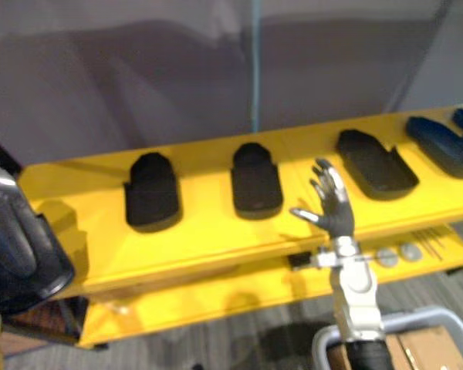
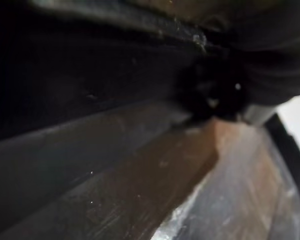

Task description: Walk over and take plastic housings, then place them on the shelf

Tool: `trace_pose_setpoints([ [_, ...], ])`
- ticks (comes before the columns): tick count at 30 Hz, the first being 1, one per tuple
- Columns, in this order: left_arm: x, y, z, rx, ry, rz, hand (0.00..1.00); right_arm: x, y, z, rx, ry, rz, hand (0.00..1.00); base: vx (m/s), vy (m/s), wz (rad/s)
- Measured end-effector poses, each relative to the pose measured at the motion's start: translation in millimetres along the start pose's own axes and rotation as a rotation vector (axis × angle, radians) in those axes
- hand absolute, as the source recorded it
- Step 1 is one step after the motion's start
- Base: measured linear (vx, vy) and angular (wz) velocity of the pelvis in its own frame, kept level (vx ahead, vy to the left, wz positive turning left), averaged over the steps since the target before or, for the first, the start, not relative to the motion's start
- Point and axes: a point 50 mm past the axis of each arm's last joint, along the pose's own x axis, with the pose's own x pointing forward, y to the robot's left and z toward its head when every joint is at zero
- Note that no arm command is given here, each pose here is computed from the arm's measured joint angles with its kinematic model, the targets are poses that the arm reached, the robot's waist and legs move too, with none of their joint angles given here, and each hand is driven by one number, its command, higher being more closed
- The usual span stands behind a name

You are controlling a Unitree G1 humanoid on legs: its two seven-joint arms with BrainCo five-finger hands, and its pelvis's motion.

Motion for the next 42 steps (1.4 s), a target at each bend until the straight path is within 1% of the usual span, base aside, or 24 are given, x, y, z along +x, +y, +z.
trace_pose_setpoints([
  [2,13.2,12.2,-5.8,0.071,0.061,0.008,1.00,-10.4,-18.7,-0.6,-0.043,0.035,-0.064,0.00,-0.03,0.005,-0.35],
  [5,24.5,19.2,0.8,0.175,0.055,-0.020,1.00,-21.4,-36.9,-0.5,-0.088,0.076,-0.113,0.00,0.00,0.009,-0.15],
  [7,31.8,28.2,4.4,0.250,0.053,-0.036,1.00,-27.3,-39.6,-3.0,-0.095,0.101,-0.118,0.00,0.00,0.000,0.00],
  [11,44.5,38.5,12.7,0.355,0.080,-0.083,1.00,-32.9,-40.7,-5.9,-0.097,0.122,-0.121,0.00,0.00,-0.009,-0.06],
  [13,48.9,36.5,11.2,0.446,0.139,-0.152,1.00,-35.7,-41.7,-7.5,-0.097,0.133,-0.127,0.00,-0.01,-0.003,-0.09],
  [16,48.4,34.7,2.4,0.505,0.225,-0.218,1.00,-38.4,-42.0,-9.3,-0.095,0.145,-0.130,0.00,-0.01,-0.001,-0.08],
  [19,48.8,37.0,-3.0,0.552,0.288,-0.253,1.00,-38.7,-41.7,-9.7,-0.092,0.145,-0.134,0.00,-0.01,-0.005,-0.06],
  [26,51.6,36.7,1.4,0.526,0.318,-0.255,1.00,-34.6,-39.8,-8.9,-0.083,0.130,-0.137,0.00,-0.03,-0.016,0.04],
  [33,54.5,36.1,7.7,0.495,0.324,-0.207,1.00,-24.2,-38.4,-3.8,-0.077,0.088,-0.148,0.00,-0.01,-0.004,0.01],
  [37,56.7,36.6,16.7,0.466,0.284,-0.159,1.00,-18.7,-37.7,-0.7,-0.074,0.066,-0.148,0.00,0.01,0.020,-0.08],
  [42,62.1,33.4,35.9,0.416,0.232,-0.135,1.00,-17.0,-36.4,-0.4,-0.068,0.059,-0.149,0.00,-0.02,0.010,0.03],
])
